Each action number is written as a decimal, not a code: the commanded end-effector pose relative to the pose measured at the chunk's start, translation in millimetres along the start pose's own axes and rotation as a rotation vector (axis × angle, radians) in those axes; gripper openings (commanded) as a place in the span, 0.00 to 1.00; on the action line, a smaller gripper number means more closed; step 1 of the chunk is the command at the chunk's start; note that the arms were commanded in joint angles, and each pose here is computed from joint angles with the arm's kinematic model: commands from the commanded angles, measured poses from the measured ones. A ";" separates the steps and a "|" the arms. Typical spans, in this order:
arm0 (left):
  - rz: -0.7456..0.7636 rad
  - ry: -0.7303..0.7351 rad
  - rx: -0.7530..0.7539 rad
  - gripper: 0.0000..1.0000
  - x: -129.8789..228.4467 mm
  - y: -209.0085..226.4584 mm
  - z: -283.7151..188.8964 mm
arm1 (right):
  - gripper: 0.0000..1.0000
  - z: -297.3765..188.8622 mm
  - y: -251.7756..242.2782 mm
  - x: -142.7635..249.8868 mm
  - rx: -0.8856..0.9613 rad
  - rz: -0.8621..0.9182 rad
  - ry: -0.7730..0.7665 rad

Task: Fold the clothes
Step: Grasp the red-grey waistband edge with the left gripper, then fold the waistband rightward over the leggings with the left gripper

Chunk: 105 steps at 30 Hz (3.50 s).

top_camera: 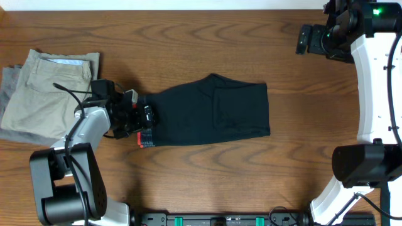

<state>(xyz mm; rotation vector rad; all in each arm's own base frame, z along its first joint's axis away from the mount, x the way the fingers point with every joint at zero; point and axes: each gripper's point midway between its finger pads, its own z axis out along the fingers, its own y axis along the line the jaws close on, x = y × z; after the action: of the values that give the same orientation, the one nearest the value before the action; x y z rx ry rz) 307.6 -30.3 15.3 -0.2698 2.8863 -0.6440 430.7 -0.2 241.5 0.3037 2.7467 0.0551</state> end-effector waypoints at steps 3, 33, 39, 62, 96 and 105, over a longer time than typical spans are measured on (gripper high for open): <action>0.034 0.056 0.121 0.95 8.9 -13.8 14.0 | 0.99 1.7 1.4 0.4 -0.006 0.010 0.007; 0.011 -0.017 -0.154 0.06 -30.2 13.9 -53.1 | 0.99 1.9 1.4 1.4 -0.006 0.010 0.011; 0.026 -0.023 -0.154 0.06 -42.6 2.1 -76.2 | 0.99 3.7 9.4 6.0 -0.053 0.010 0.034; 0.295 0.069 -0.114 0.06 -27.8 -118.1 -100.3 | 0.99 111.8 35.3 87.1 -0.057 -0.049 0.248; 0.704 0.135 0.002 0.07 38.4 -253.4 -33.3 | 0.94 165.5 24.1 128.9 -0.037 0.013 0.288; 0.724 0.106 0.021 0.07 27.4 -263.7 -8.8 | 0.90 165.3 23.7 130.1 -0.034 0.017 0.294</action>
<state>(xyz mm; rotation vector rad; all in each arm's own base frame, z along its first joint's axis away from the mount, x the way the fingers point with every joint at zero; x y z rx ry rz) 308.5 -258.6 132.3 0.7909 2.7873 -0.5349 382.2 46.6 47.0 0.3240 3.0136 0.1594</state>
